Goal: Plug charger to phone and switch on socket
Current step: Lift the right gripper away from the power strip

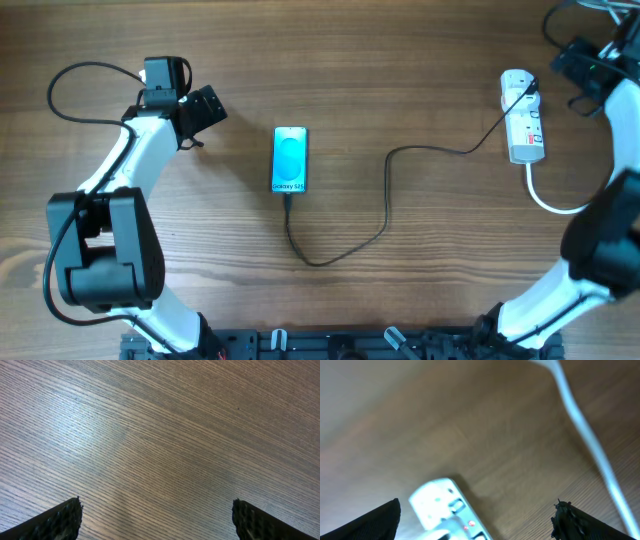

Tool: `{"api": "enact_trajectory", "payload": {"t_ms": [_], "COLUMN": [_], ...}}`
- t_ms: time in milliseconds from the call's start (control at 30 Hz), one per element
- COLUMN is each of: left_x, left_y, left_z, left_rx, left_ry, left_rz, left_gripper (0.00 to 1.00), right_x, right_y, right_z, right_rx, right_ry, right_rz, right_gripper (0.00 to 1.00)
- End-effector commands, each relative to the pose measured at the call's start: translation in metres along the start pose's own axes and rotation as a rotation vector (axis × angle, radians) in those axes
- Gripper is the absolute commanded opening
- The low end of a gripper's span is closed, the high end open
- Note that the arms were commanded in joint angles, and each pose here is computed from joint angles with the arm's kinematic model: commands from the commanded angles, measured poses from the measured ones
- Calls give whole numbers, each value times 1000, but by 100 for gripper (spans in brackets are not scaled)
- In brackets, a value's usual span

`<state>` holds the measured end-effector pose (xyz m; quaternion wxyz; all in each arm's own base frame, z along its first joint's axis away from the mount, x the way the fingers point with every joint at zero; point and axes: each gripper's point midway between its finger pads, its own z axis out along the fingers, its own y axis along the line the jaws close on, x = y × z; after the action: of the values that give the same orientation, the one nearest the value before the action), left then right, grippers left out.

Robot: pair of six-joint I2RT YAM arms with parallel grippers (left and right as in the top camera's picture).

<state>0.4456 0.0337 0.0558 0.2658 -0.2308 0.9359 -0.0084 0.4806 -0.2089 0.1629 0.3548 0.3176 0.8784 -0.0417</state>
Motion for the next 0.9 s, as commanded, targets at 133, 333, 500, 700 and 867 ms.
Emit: {"api": "enact_trajectory", "payload": {"t_ms": [133, 333, 500, 700, 867], "left_x": [-11, -11, -11, -11, -11], "left_y": [0, 0, 0, 0, 0], "left_z": [-7, -7, -7, -7, -7], "left_rx": [-1, -1, -1, -1, -1], "left_ry": [-34, -34, -34, -34, -34], "left_rz": [-4, -4, -4, -4, -4], "left_gripper": [100, 100, 100, 100, 100], "right_x": [-69, -83, -60, 25, 75], "right_y": [13, 15, 8, -15, -28], "right_z": [-121, -167, -173, -133, -107], "right_rx": [-64, -89, -83, -32, 1], "right_ry": [-274, -364, -342, -160, -39], "right_rz": [-5, 0, -1, -11, -19], "right_gripper": [100, 100, 100, 100, 100]}}
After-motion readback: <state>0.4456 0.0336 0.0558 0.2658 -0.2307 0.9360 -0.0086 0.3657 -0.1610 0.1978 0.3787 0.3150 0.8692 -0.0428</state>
